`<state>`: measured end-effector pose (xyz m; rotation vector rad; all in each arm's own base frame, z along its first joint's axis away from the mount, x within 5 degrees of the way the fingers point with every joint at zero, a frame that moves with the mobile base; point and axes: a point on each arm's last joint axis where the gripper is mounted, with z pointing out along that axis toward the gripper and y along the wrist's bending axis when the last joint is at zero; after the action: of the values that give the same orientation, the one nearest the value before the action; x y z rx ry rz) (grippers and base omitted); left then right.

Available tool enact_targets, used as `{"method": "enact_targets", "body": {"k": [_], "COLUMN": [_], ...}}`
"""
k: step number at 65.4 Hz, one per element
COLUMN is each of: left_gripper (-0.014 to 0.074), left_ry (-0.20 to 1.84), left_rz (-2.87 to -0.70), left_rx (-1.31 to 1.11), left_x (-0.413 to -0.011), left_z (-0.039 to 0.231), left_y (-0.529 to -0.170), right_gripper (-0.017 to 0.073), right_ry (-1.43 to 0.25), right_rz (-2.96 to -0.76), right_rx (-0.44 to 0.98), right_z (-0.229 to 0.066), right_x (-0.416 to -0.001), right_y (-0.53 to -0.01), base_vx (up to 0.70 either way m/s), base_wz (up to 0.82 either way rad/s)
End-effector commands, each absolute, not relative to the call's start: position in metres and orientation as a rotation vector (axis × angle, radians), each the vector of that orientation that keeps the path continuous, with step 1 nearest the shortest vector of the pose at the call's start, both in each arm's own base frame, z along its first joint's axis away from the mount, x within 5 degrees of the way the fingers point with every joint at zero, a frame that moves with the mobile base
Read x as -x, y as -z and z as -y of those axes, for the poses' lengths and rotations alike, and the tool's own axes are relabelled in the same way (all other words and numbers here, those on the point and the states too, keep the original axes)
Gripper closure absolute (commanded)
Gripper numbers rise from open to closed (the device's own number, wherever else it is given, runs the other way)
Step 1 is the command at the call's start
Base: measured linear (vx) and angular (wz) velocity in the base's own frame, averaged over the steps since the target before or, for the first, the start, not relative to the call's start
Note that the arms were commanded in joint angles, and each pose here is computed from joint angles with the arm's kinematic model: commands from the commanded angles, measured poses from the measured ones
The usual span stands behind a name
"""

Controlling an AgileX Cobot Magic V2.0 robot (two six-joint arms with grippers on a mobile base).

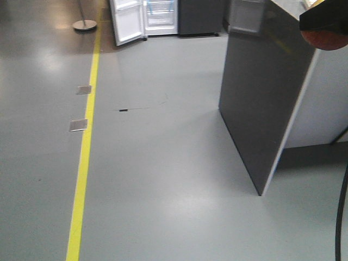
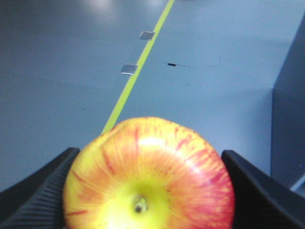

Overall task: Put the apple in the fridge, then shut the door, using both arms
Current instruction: 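Drive the base away from the counter toward the open fridge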

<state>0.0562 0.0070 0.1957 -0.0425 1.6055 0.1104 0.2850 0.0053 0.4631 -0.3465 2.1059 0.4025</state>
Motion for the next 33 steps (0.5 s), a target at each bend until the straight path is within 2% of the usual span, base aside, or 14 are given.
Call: {"method": "enact_targets", "body": {"k": [1, 33], "left_gripper": [0.0601, 0.0601], "left_ry": [-0.084, -0.084], "left_rz": [-1.515, -1.515], "left_rx": [0.025, 0.025], "left_x": [-0.0543, -0.0543], "left_z": [-0.0045, -0.0045], "left_y": [-0.208, -0.208], "right_gripper": [0.0437, 0.0437], "right_ry": [-0.394, -0.394], "right_rz": [-1.984, -1.984], "right_rx": [0.326, 0.326], "right_z": [-0.007, -0.007], "right_x": [-0.2748, -0.2748], "right_y": [-0.4865, -0.4865], "base_vx": [0.07, 0.09], "base_wz": [0.34, 0.29]}}
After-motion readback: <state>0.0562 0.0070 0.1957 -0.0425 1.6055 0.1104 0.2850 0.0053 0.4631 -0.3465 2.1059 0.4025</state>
